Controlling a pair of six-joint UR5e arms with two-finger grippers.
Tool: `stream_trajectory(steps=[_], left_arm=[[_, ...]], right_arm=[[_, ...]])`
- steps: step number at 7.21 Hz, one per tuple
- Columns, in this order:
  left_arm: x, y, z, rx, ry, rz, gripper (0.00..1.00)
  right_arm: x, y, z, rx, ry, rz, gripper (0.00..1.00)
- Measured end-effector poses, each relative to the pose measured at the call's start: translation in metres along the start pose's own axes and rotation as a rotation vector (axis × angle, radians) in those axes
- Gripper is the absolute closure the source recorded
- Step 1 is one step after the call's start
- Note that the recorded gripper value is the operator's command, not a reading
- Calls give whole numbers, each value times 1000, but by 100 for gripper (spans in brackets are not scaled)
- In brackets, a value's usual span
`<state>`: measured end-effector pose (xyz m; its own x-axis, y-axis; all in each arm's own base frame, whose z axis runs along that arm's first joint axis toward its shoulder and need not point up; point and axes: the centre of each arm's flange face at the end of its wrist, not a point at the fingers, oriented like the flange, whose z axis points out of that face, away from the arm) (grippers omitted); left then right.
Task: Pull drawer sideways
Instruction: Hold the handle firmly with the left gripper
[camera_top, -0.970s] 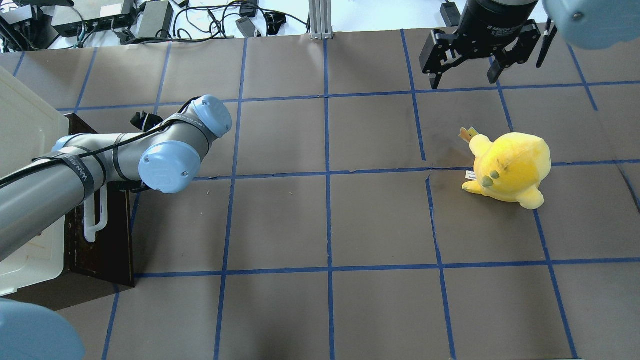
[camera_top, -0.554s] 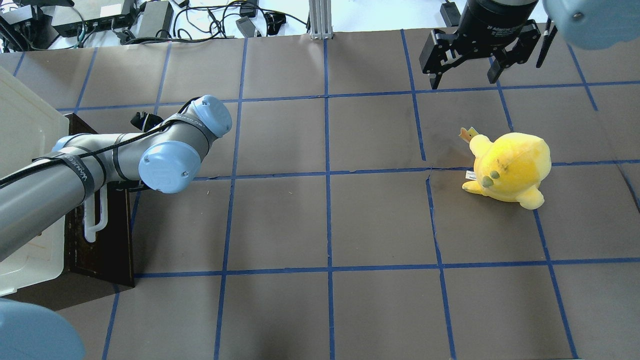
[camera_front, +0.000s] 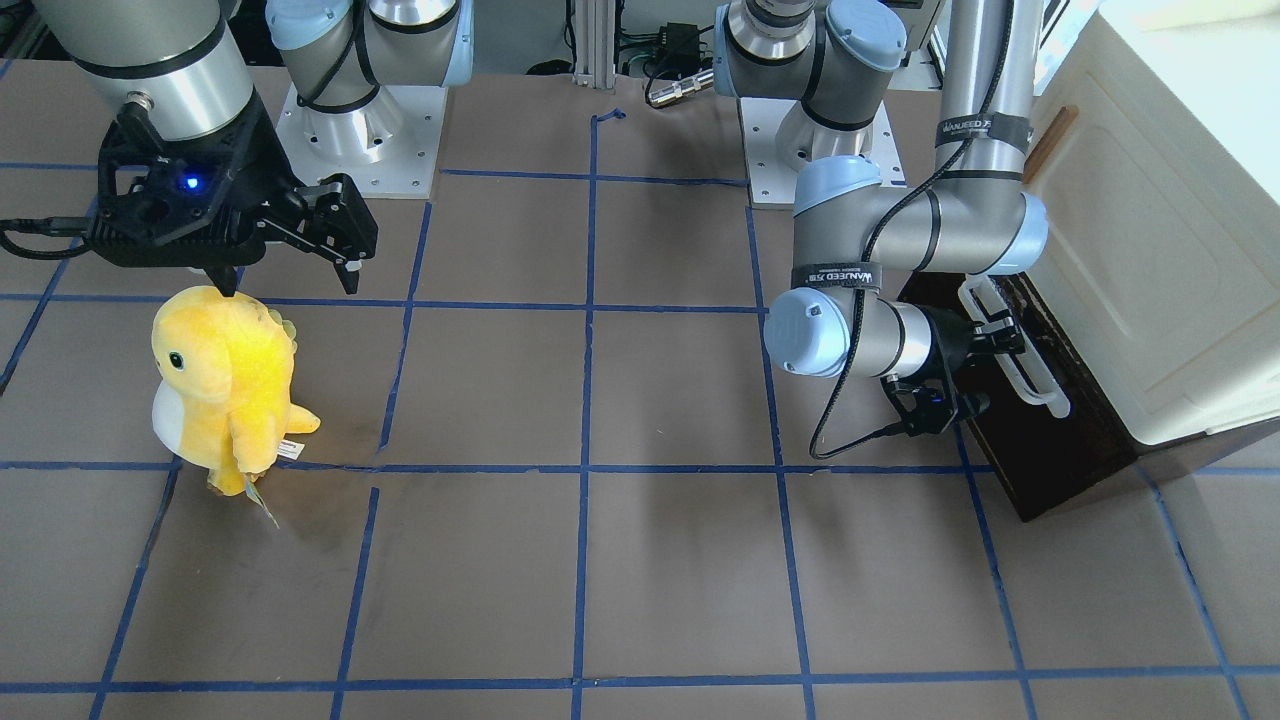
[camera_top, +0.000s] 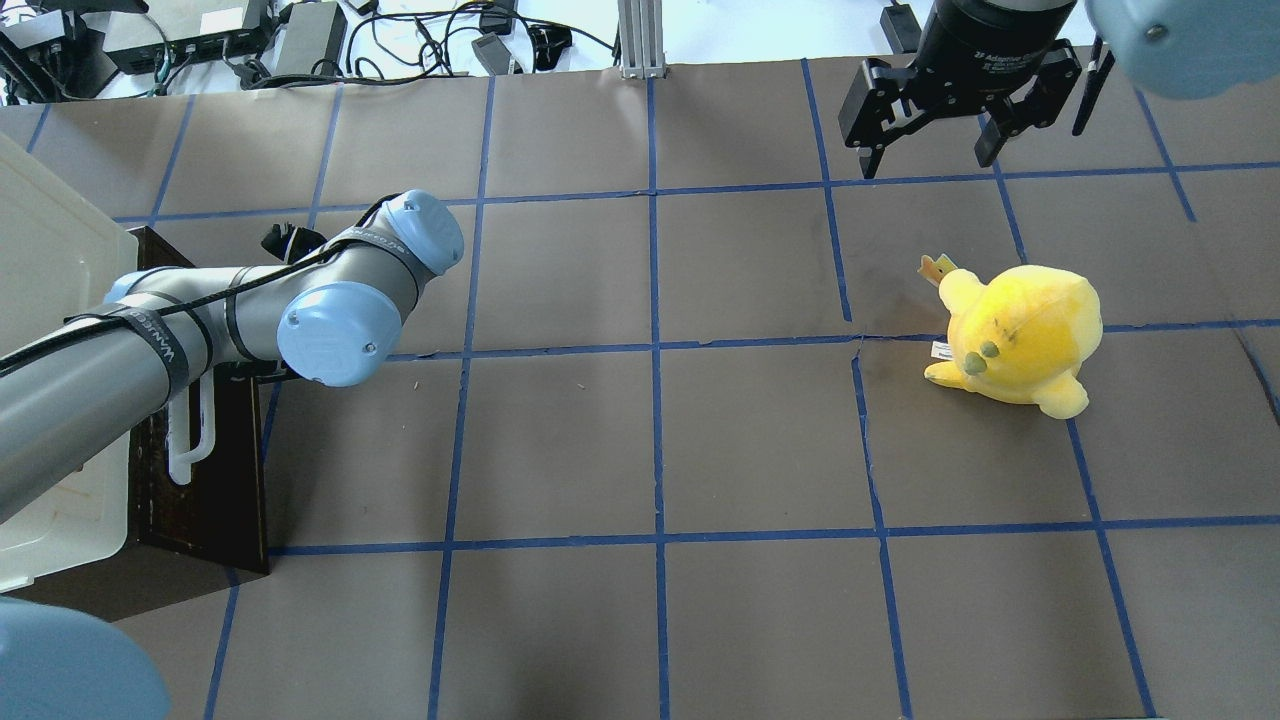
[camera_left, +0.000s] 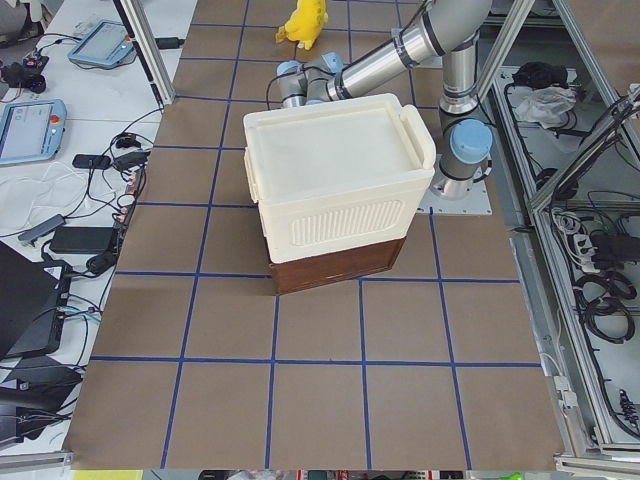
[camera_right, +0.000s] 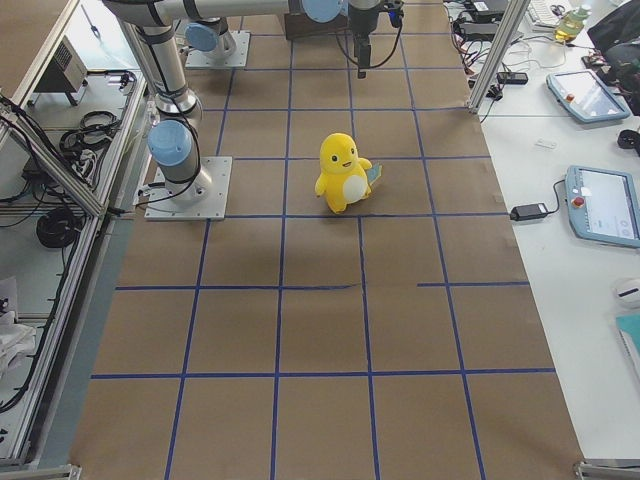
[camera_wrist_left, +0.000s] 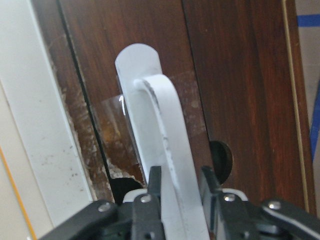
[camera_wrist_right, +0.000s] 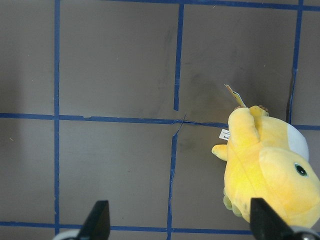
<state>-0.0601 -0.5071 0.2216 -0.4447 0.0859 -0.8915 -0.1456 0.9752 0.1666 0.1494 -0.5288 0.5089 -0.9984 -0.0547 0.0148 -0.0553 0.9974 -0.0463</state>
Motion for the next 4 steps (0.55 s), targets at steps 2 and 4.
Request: stream_trajectory(steps=[2,4], left_arm=[[0,0,0,0,0,0,76],[1,-1,0,-1,0,2,77]], right_arm=[[0,0,0,0,0,0,0],[0,0,0,0,0,0,0]])
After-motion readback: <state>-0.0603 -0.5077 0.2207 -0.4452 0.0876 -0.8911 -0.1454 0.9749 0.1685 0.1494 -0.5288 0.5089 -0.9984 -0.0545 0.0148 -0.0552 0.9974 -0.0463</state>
